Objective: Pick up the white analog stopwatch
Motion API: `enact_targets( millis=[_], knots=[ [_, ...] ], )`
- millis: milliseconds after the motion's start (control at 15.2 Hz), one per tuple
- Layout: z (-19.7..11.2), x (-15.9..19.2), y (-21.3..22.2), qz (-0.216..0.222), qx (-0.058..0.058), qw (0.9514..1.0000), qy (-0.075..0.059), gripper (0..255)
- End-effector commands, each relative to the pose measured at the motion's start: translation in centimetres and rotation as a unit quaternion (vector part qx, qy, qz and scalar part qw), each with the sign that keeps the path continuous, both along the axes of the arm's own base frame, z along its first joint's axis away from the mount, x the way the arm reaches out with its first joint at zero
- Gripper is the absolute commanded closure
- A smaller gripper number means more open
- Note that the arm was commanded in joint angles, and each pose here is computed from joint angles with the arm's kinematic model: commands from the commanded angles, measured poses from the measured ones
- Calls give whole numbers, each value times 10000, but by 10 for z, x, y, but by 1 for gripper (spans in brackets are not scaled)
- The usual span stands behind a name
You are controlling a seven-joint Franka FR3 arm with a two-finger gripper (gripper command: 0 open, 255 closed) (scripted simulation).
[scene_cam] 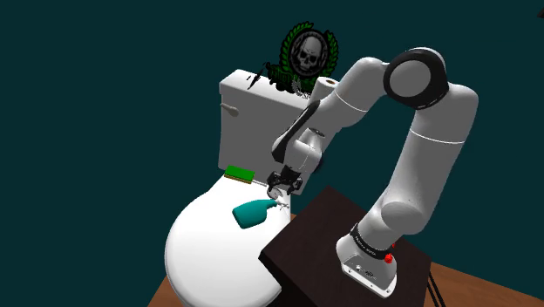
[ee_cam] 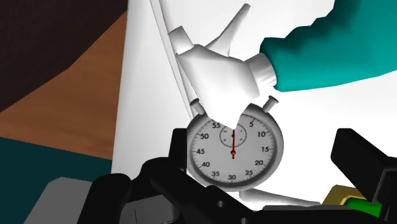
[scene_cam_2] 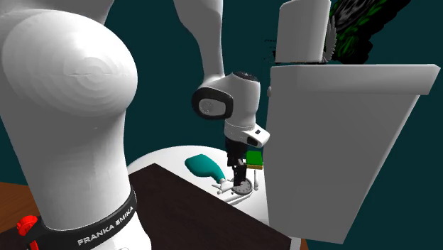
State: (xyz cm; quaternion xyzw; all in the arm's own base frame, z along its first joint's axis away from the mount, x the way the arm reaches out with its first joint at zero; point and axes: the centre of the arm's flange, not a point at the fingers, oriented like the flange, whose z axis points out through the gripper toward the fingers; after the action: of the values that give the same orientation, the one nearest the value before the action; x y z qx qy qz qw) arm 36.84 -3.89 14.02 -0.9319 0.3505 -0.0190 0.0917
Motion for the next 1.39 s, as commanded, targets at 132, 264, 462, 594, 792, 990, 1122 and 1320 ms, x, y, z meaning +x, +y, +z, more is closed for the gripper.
enact_targets(
  millis=[132, 264, 462, 594, 792, 990, 1122, 1320],
  knots=[
    [-28, 3, -2, -77, 21, 10000, 6, 0],
    [-39, 3, -2, -77, 21, 10000, 6, 0],
    [-47, 3, -2, -77, 21, 10000, 6, 0],
    [-47, 3, -1, -77, 21, 10000, 6, 255],
    [-47, 3, -1, -77, 21, 10000, 6, 255],
    [-47, 3, -1, -78, 21, 10000, 6, 255],
    [-47, 3, -1, -78, 21, 10000, 7, 255],
    [-36, 3, -2, -77, 21, 10000, 6, 255]
  ],
)
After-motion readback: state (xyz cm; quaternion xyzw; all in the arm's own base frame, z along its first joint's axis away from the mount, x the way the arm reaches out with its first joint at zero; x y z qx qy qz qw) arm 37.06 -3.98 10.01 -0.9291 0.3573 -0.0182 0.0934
